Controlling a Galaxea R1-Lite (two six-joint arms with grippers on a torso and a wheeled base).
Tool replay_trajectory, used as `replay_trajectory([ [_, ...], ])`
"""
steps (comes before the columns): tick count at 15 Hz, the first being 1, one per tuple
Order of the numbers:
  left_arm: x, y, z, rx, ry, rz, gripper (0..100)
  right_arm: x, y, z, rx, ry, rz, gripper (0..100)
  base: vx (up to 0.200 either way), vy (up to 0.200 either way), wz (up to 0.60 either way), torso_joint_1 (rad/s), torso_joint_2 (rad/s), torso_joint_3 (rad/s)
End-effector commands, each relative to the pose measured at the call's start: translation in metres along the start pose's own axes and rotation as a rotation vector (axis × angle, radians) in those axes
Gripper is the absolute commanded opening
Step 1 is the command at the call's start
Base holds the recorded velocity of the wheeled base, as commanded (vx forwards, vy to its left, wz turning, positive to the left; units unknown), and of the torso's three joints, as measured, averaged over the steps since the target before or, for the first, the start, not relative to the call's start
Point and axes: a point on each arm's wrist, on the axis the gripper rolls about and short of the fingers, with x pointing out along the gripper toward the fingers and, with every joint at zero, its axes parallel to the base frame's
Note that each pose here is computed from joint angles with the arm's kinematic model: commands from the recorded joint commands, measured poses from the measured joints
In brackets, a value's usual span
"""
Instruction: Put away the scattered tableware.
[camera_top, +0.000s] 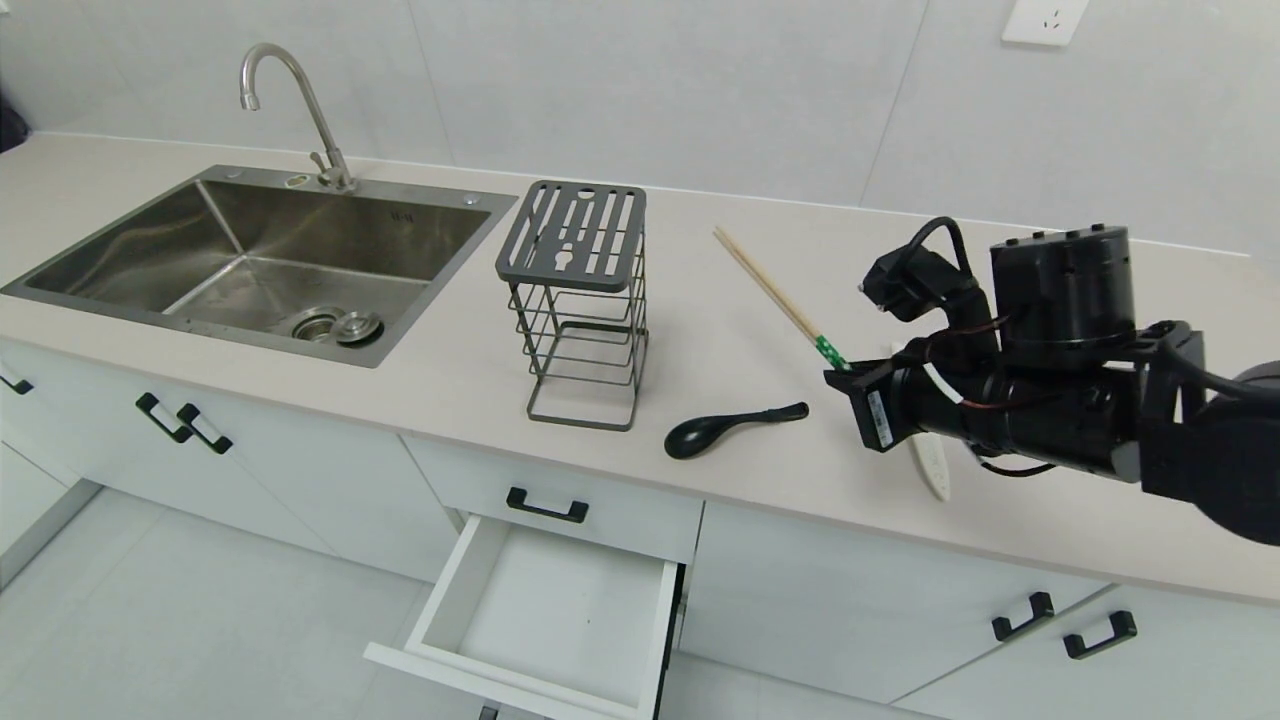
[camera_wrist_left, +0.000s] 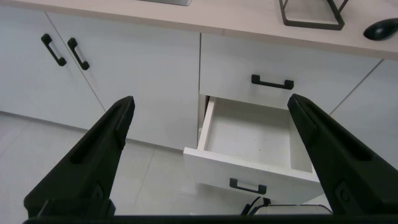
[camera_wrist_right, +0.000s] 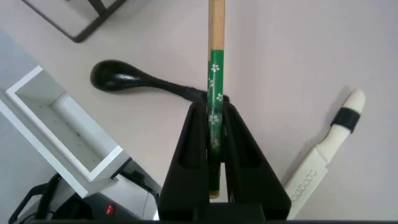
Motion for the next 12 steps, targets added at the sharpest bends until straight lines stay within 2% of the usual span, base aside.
replay_trajectory([
  [1,0.0,0.0,0.0,0.0,0.0,0.0,100,-0.022,-0.004,0.01,-0.026,-0.066,0.001,0,0.0,0.0,0.0,0.0,0.0,0.0],
  [5,0.0,0.0,0.0,0.0,0.002,0.0,100,-0.047,-0.004,0.026,-0.058,-0.163,0.018,0,0.0,0.0,0.0,0.0,0.0,0.0],
  [7,0.0,0.0,0.0,0.0,0.002,-0.002,100,-0.066,0.002,0.035,-0.072,-0.259,0.107,0,0.0,0.0,0.0,0.0,0.0,0.0],
  [10,0.0,0.0,0.0,0.0,0.002,0.0,100,-0.073,0.016,0.029,-0.096,-0.267,0.224,0,0.0,0.0,0.0,0.0,0.0,0.0],
  [12,0.0,0.0,0.0,0.0,0.002,0.0,100,-0.077,0.033,0.029,-0.129,-0.288,0.382,0,0.0,0.0,0.0,0.0,0.0,0.0],
])
